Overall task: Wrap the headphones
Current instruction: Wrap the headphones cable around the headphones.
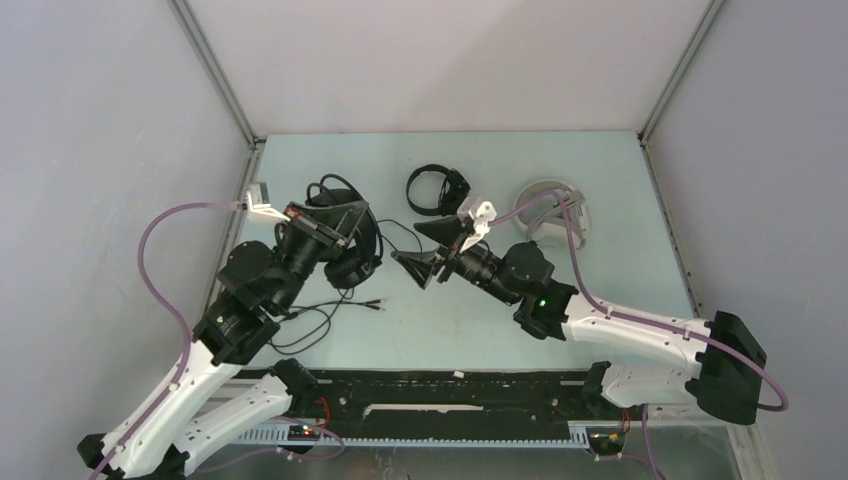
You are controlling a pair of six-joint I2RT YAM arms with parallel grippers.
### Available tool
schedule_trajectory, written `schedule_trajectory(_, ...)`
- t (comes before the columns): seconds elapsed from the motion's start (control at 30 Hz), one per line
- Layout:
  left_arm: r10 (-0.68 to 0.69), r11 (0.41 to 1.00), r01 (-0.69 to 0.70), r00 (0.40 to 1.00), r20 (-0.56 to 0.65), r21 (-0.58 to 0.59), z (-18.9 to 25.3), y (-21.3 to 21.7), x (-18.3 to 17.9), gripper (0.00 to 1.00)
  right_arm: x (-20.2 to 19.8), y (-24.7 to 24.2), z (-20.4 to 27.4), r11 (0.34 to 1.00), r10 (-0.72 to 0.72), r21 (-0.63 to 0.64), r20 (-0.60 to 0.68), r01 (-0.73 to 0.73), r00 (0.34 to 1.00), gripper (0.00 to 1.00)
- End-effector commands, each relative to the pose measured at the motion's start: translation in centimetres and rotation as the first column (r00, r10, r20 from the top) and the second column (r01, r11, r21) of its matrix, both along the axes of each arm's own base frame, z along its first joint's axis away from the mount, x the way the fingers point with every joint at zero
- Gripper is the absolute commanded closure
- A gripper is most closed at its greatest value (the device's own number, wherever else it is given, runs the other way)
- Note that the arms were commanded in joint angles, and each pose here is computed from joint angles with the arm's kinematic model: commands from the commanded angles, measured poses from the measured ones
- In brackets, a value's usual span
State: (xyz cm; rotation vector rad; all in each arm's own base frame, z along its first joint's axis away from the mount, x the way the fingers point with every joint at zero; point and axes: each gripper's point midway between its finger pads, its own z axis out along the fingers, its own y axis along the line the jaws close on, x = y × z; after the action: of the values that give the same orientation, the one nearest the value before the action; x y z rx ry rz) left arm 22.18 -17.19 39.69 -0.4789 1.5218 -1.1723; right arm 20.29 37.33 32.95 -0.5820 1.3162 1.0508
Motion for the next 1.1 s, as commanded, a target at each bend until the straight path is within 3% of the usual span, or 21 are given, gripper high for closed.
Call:
schedule_trajectory(0.0,0.022,0.996,-0.020,0.999,0.025,-0.090,2.1,-0.2,0.7,1.00,-0.8,0.7,4.3,0.996,0.013,0.083,0.081,-0.020,0.997,0.26)
schedule_trajectory(0.27,0.040,0.994,-0.037,0.999,0.024,-0.107,2.4,-0.5,1.6,0.96,-0.3,2.0,4.1,0.997,-0.010,0.074,0.091,0.003,0.996,0.23)
schedule_trajectory(0.43,0.042,0.992,-0.041,0.999,0.003,-0.123,1.5,-1.0,2.2,0.94,2.0,3.5,2.0,0.996,-0.088,0.004,0.052,0.088,0.995,0.23)
schedule_trajectory(0.67,0.035,0.994,-0.034,0.999,0.002,-0.105,0.7,-1.8,2.9,0.94,2.9,5.5,0.1,0.995,-0.091,-0.035,0.035,0.093,0.995,0.26)
schedule_trajectory(0.77,0.038,0.994,-0.037,0.999,0.002,-0.105,0.4,-1.9,3.1,0.93,3.2,5.6,0.1,0.994,-0.101,-0.033,0.059,0.103,0.993,0.39)
schedule_trajectory(0.87,0.054,0.994,-0.055,0.998,-0.017,-0.091,-0.4,-1.7,3.3,0.86,3.5,5.4,0.3,0.991,-0.119,-0.041,0.090,0.123,0.989,0.70)
schedule_trajectory(0.93,0.057,0.994,-0.058,0.998,-0.017,-0.090,-0.5,-1.6,3.3,0.75,3.9,4.9,0.2,0.987,-0.144,-0.052,0.092,0.149,0.985,0.84)
schedule_trajectory(1.07,0.043,0.998,-0.043,0.999,0.005,-0.043,-0.8,-1.7,3.0,0.47,4.4,4.0,0.0,0.988,-0.132,-0.074,0.060,0.137,0.989,0.94)
